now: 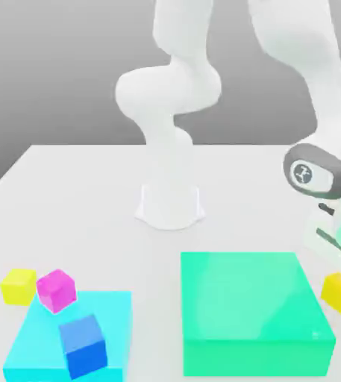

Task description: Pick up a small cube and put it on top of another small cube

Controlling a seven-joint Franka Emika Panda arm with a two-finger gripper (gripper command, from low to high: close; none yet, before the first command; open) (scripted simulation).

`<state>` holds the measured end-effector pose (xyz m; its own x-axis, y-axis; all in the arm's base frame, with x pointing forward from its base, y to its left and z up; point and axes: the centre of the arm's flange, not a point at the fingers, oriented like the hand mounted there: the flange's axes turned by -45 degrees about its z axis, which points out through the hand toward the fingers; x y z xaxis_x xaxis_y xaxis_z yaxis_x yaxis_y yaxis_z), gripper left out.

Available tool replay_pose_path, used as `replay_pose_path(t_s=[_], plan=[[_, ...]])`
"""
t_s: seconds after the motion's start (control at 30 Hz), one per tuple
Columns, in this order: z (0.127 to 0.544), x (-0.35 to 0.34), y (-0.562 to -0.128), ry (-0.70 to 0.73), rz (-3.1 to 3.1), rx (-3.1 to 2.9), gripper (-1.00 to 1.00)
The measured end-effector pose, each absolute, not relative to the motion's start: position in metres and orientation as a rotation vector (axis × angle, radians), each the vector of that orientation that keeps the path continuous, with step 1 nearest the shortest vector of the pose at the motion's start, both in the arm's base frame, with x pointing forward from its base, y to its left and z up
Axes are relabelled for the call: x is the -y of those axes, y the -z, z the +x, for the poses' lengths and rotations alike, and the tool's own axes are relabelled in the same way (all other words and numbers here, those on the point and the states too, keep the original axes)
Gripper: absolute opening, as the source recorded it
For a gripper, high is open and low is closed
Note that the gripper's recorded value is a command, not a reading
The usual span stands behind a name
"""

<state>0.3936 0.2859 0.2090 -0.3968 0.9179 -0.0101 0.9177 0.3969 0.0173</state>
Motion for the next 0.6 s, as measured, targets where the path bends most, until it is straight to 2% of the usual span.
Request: replay_pose_path(t_s=[0.13,0.3,0.47,0.6], plan=[[0.463,-0.195,-0.246,-0.004,1.911,-2.438,-1.0],[0.509,-0.064,-0.288,0.001,2.15,-2.218,-1.0],[0.51,0.113,-0.33,-0.011,2.452,-1.909,-1.0],[0.505,0.123,-0.285,-0.001,2.504,-1.898,-1.0]])
